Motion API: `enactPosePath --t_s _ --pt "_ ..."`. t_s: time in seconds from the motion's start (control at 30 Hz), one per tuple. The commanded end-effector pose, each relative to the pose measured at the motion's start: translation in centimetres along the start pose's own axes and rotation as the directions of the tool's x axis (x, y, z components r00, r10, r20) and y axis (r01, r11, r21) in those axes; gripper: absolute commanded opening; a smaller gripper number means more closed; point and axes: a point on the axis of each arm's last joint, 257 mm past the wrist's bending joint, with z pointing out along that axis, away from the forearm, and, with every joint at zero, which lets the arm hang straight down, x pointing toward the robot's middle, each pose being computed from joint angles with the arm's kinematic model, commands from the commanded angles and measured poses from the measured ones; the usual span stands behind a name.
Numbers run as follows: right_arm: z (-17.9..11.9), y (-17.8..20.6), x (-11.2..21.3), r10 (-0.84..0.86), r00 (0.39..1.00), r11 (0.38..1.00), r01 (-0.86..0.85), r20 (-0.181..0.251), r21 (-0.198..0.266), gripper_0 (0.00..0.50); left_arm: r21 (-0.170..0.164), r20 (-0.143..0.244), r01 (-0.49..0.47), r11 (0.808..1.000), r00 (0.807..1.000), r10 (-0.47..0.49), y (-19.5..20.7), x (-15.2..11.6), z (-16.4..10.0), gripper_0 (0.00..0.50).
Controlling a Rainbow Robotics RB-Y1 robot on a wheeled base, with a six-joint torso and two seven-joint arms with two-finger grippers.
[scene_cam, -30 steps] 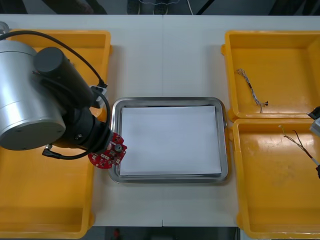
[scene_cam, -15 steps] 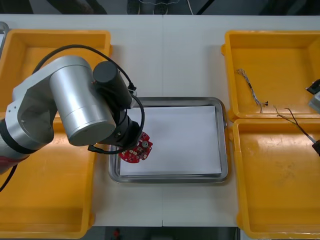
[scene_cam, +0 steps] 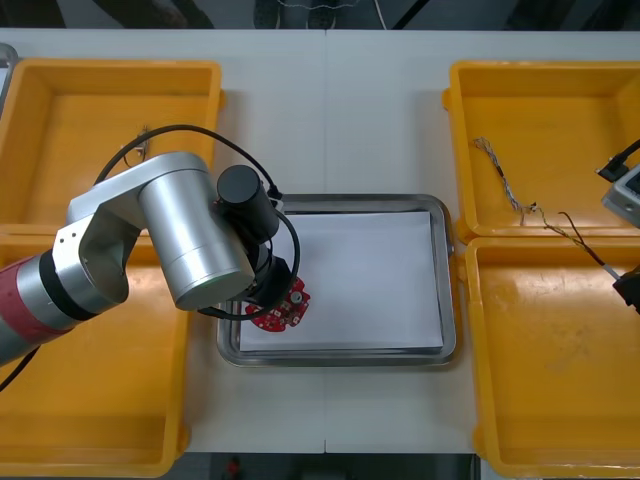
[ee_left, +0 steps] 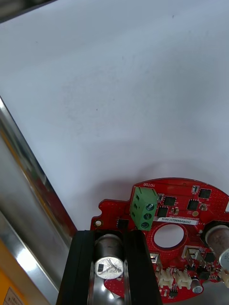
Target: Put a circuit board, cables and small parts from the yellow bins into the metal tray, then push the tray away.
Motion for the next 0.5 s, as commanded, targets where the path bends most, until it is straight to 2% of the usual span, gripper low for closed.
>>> enactPosePath --t_s 0.03,0.1,0.13,0.2,0.23,0.27,0.3,0.37,0.5 --pt "-0.43 -0.27 -0.43 -0.019 1.0 1.0 0.02 -0.016 0.016 0.0 0.011 0.042 0.017 1.0 0.999 -0.018 -1.49 -1.39 0.15 0.003" --pt "-0.43 -0.2 -0.42 -0.025 1.0 1.0 0.025 -0.017 0.013 0.0 0.005 0.044 0.016 1.0 0.999 -0.017 -1.49 -1.31 0.5 0.004" --pt "-0.43 -0.13 -0.41 -0.026 1.0 1.0 0.026 -0.017 0.01 0.0 0.004 0.044 0.02 1.0 0.999 -0.02 -1.4 -1.31 0.51 0.02" --pt "-0.43 -0.05 -0.4 -0.029 0.999 1.0 0.029 -0.018 0.007 0.0 0.006 0.044 0.025 1.0 0.999 -0.025 -1.47 -1.29 0.47 0.242" --pt "-0.43 0.02 -0.39 -0.03 0.999 1.0 0.03 -0.018 0.004 0.0 0.005 0.043 0.028 1.0 0.999 -0.028 -1.43 -1.28 0.51 0.33" --pt "-0.43 0.02 -0.39 -0.03 0.999 1.0 0.03 -0.018 0.004 0.0 0.006 0.044 0.03 1.0 0.999 -0.03 -1.47 -1.29 0.47 0.382" --pt "-0.43 0.06 -0.39 -0.03 0.999 1.0 0.03 -0.018 0.002 0.0 0.007 0.044 0.034 0.999 0.998 -0.035 -1.47 -1.29 0.47 0.47" --pt "-0.43 0.02 -0.39 -0.025 1.0 1.0 0.025 -0.018 0.004 0.0 0.008 0.045 0.04 0.999 0.998 -0.04 -1.46 -1.36 0.42 0.5" --pt "-0.43 -0.13 -0.41 -0.02 1.0 1.0 0.02 -0.017 0.01 0.0 0.029 0.05 0.057 0.998 0.997 -0.059 -1.81 -1.82 -0.15 0.5"
